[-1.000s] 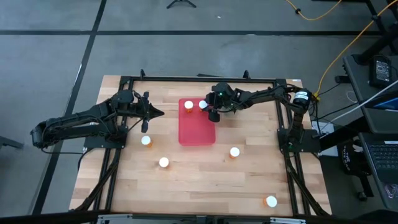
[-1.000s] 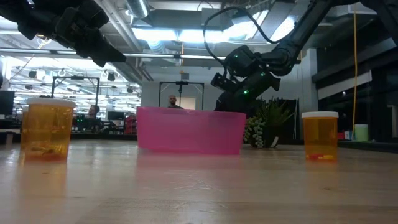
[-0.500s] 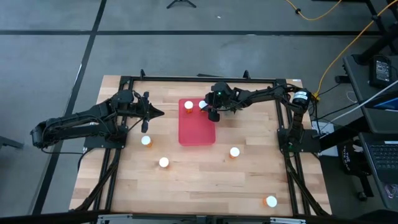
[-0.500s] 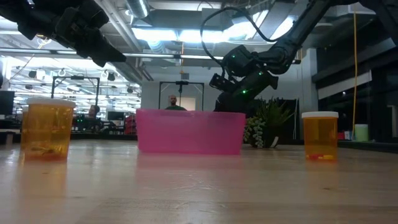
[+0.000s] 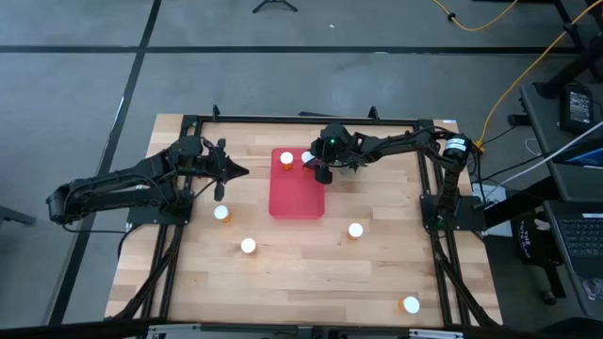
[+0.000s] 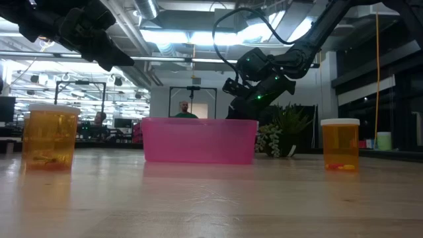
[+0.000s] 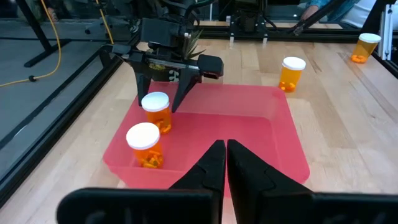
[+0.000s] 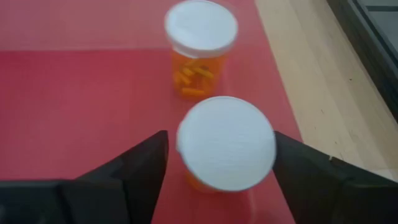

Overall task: Pick and place pill bottles into a basket
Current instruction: Put the orange pill bottle into the red bin

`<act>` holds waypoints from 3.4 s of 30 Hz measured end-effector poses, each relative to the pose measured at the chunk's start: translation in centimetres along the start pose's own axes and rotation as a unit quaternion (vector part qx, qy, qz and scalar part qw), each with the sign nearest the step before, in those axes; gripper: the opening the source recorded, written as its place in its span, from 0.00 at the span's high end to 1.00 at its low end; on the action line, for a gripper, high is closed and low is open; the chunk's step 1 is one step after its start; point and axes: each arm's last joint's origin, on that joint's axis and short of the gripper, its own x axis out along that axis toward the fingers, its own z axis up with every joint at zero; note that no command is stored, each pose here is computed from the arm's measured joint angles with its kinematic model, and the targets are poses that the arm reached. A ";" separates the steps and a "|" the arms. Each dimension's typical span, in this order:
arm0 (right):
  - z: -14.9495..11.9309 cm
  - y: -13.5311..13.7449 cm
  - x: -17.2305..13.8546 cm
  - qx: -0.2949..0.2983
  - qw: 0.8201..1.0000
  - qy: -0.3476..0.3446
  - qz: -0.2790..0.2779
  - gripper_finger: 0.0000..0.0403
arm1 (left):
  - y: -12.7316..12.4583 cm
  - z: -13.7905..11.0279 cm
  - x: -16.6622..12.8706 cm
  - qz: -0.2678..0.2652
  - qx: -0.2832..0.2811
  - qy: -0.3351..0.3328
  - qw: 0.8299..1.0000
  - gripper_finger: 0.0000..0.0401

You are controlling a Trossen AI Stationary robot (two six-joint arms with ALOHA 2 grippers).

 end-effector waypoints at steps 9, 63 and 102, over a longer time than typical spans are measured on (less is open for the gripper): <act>0.0 0.0 0.0 0.000 1.000 0.000 0.000 0.25 | 0.0 0.0 0.0 0.000 0.000 0.000 1.000 0.98; -3.1 7.9 -15.7 0.047 0.981 -0.185 -0.016 0.97 | 0.2 0.0 0.0 0.032 0.000 0.002 0.999 0.64; -3.4 7.9 -15.6 0.062 0.981 -0.183 -0.013 0.98 | -1.5 1.2 0.3 0.062 -0.097 -0.047 0.992 0.35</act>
